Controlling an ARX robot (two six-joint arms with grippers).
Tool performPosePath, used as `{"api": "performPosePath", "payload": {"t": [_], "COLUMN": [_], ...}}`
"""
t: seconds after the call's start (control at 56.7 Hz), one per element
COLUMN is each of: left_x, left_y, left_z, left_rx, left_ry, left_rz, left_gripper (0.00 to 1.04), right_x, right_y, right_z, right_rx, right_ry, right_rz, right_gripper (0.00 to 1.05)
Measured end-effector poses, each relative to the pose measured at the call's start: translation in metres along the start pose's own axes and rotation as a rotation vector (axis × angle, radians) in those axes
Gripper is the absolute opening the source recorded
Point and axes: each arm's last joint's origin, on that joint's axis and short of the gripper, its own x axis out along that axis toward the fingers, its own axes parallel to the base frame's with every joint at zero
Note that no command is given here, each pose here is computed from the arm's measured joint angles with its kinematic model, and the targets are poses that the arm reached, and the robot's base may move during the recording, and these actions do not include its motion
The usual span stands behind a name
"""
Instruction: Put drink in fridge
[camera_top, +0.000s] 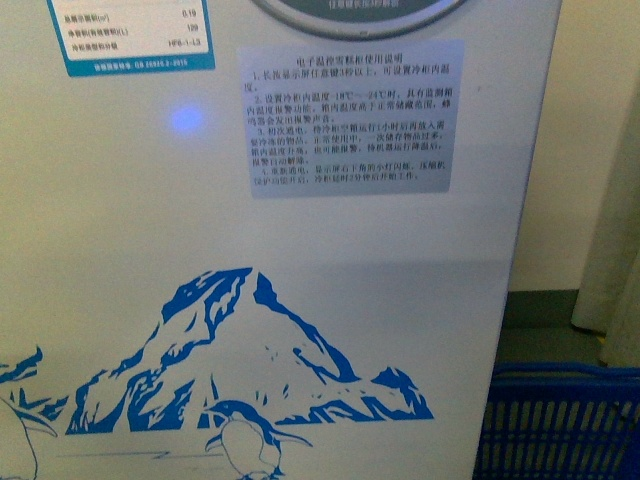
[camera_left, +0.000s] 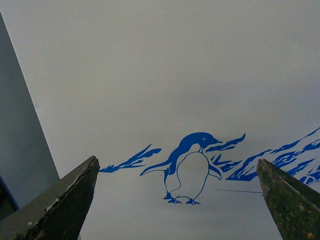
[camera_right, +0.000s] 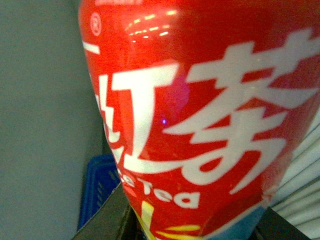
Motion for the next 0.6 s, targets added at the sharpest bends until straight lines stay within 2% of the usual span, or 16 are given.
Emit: {"api": "performPosePath", "payload": {"t": [0.194, 0.6], "left_x": [0.000, 0.000], "left_y": [0.000, 0.000], "left_z": [0.000, 0.000], "left_rx": [0.000, 0.000], "left_ry": [0.000, 0.000], "left_rz": [0.000, 0.000], "left_gripper": [0.97, 0.97], "right_x": [-0.060, -0.117], "right_y": [-0.009, -0.017], "right_z": [0.019, 0.006], "right_rx": [0.063, 0.172], "right_ry": [-0.166, -0.239], "right_rz": [-0.055, -0.115], "right_gripper": [0.35, 0.35]}}
